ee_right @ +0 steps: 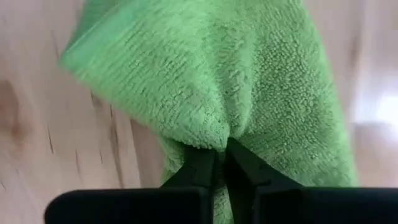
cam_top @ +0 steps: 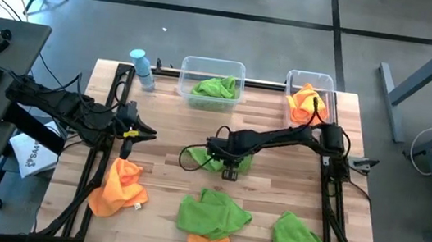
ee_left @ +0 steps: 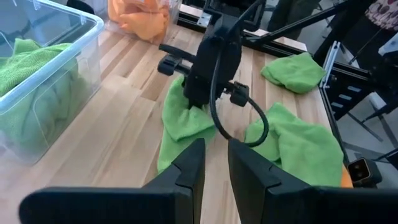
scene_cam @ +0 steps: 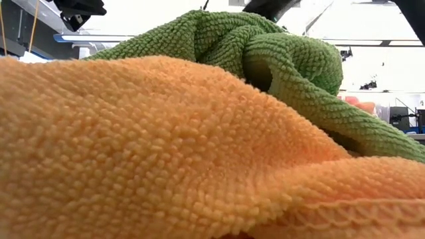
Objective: Sort microfiber towel by color & place in baskets
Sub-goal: Put the green towel into the left transparent bin
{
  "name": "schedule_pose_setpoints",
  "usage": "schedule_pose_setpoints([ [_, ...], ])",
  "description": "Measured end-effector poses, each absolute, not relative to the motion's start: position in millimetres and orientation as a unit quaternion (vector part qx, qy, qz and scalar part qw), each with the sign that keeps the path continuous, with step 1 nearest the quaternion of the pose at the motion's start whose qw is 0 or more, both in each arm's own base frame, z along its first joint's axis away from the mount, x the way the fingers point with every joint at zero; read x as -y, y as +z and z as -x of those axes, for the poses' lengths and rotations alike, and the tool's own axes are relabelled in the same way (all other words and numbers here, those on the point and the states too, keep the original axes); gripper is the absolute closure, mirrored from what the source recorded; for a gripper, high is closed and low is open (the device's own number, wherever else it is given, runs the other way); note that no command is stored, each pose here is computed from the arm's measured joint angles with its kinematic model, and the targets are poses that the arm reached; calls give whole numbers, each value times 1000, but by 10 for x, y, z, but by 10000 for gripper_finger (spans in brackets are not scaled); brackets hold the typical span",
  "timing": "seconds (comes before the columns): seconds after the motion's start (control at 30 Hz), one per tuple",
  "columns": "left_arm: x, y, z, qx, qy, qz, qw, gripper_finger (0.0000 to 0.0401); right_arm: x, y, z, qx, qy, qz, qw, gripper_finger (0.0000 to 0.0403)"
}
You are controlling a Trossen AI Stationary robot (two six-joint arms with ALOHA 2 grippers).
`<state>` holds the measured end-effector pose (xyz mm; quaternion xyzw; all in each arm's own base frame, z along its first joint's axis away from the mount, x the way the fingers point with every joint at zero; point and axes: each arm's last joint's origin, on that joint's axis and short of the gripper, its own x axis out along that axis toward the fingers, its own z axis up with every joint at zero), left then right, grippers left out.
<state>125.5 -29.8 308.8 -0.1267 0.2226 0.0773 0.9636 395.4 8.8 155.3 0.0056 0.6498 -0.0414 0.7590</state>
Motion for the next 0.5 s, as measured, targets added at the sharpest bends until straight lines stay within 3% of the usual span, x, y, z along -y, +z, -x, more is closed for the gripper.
schedule_pose_setpoints([
  [0.2,296,3088,-1256,-224,73,93,967,344,-17,2217,-4038,-651,-71,54,754,397],
  [0.33,299,3092,-1267,-222,71,80,969,344,86,2753,-4026,-617,-68,76,781,400],
  [0.5,302,3100,-1282,-217,72,81,970,344,362,3372,-3867,-542,-127,111,823,401],
])
